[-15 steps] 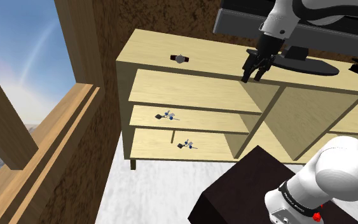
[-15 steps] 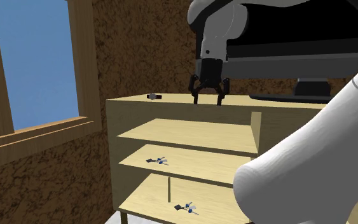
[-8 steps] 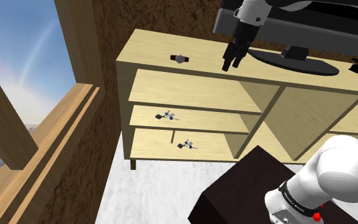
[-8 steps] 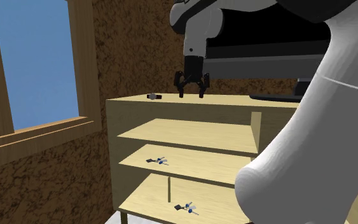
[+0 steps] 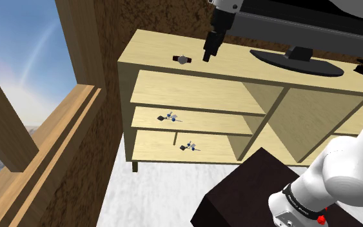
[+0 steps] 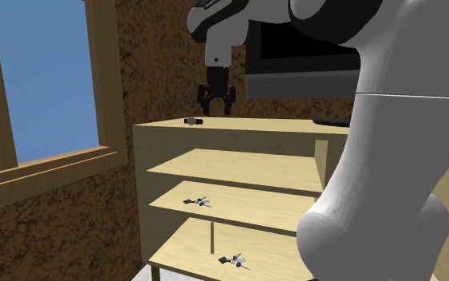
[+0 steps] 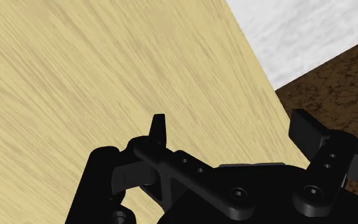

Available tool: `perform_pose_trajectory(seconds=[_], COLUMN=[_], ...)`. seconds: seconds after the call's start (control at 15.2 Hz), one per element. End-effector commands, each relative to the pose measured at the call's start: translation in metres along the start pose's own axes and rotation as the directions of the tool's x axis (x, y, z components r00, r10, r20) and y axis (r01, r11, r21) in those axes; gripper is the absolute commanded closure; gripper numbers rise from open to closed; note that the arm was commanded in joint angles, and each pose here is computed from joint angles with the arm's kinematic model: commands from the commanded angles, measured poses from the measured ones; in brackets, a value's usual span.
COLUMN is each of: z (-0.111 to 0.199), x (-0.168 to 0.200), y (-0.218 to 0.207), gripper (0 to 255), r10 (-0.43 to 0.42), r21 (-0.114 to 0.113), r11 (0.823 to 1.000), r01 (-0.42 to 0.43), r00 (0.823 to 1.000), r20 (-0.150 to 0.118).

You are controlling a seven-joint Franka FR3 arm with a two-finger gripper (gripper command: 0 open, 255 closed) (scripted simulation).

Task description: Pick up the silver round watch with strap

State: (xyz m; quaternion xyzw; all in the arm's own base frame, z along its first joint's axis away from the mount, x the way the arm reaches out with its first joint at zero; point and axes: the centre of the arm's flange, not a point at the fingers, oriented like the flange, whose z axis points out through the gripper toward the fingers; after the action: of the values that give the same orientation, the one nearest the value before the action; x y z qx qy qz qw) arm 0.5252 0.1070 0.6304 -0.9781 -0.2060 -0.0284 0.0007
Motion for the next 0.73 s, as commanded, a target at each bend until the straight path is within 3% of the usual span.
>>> perform_pose_trajectory(seconds=[0.0, 0.26, 0.53, 0.66], z=[-0.007, -0.016, -0.025, -0.020], x=[0.025, 0.068, 0.107, 0.108], y=[-0.011, -0.039, -0.072, -0.073], gripper=[0, 0, 0, 0], r10=[-0.067, -0.195, -0.320, -0.324], r21=[-0.013, -0.039, -0.067, -0.068], r11=[0.998, 0.980, 0.946, 0.945], r01=[0.067, 0.194, 0.317, 0.321], r00=[0.998, 0.981, 0.947, 0.946], r20=[-0.007, -0.019, -0.026, -0.026])
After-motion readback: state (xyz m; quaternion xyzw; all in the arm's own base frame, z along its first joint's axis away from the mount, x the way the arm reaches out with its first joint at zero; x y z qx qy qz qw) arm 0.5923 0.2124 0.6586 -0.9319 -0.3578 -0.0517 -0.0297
